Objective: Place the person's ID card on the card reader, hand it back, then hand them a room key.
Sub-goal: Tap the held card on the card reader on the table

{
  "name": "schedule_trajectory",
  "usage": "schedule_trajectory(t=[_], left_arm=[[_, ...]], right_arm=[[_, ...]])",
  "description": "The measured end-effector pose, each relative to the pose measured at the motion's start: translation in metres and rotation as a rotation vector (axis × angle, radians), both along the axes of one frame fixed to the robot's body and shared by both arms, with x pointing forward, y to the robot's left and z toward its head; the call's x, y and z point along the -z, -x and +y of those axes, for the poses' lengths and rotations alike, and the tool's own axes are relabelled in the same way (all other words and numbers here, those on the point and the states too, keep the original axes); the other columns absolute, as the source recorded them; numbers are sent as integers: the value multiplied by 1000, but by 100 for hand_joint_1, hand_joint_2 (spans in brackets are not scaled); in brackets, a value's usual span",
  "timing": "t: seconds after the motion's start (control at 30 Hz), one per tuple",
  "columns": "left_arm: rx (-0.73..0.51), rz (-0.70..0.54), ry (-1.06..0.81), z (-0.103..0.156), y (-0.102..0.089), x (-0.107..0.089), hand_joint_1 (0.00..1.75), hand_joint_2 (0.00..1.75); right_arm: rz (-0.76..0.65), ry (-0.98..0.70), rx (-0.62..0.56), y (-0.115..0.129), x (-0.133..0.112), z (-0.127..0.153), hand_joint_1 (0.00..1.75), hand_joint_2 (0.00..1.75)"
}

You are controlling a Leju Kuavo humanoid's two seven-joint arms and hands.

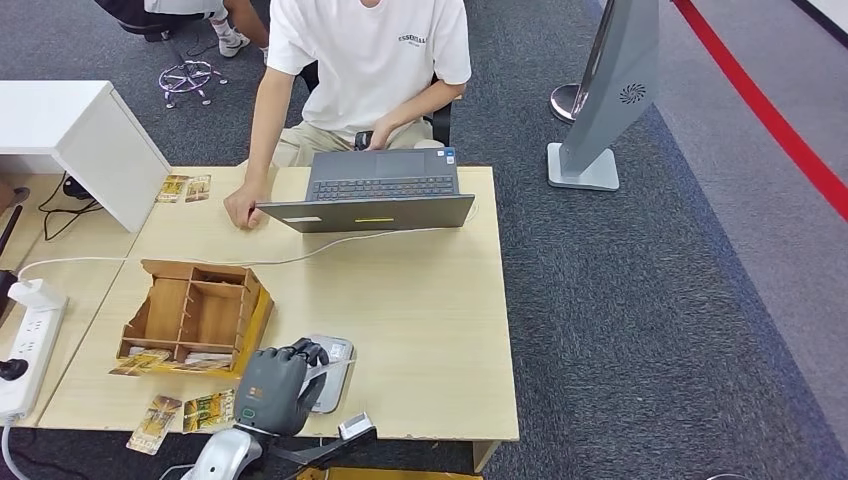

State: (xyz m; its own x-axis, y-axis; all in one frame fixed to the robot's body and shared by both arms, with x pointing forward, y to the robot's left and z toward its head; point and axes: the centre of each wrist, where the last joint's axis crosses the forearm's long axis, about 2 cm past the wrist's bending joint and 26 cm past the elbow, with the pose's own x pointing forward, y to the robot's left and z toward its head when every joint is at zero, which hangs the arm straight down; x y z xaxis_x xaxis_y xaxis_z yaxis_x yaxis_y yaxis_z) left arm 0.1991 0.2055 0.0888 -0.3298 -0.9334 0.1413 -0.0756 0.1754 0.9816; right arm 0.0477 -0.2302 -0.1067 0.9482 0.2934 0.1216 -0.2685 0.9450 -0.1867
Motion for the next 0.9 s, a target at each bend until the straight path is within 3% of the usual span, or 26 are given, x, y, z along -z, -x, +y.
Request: schedule_trajectory(t=[0.4,0.9], left_arm=[[-121,124,41,15,-8,21,175,175],[-106,233,40,0,-13,43,175,175]], right_arm=[[1,1,-25,0,0,1,0,175],[-2,-3,-42,-1,0,1,0,175]])
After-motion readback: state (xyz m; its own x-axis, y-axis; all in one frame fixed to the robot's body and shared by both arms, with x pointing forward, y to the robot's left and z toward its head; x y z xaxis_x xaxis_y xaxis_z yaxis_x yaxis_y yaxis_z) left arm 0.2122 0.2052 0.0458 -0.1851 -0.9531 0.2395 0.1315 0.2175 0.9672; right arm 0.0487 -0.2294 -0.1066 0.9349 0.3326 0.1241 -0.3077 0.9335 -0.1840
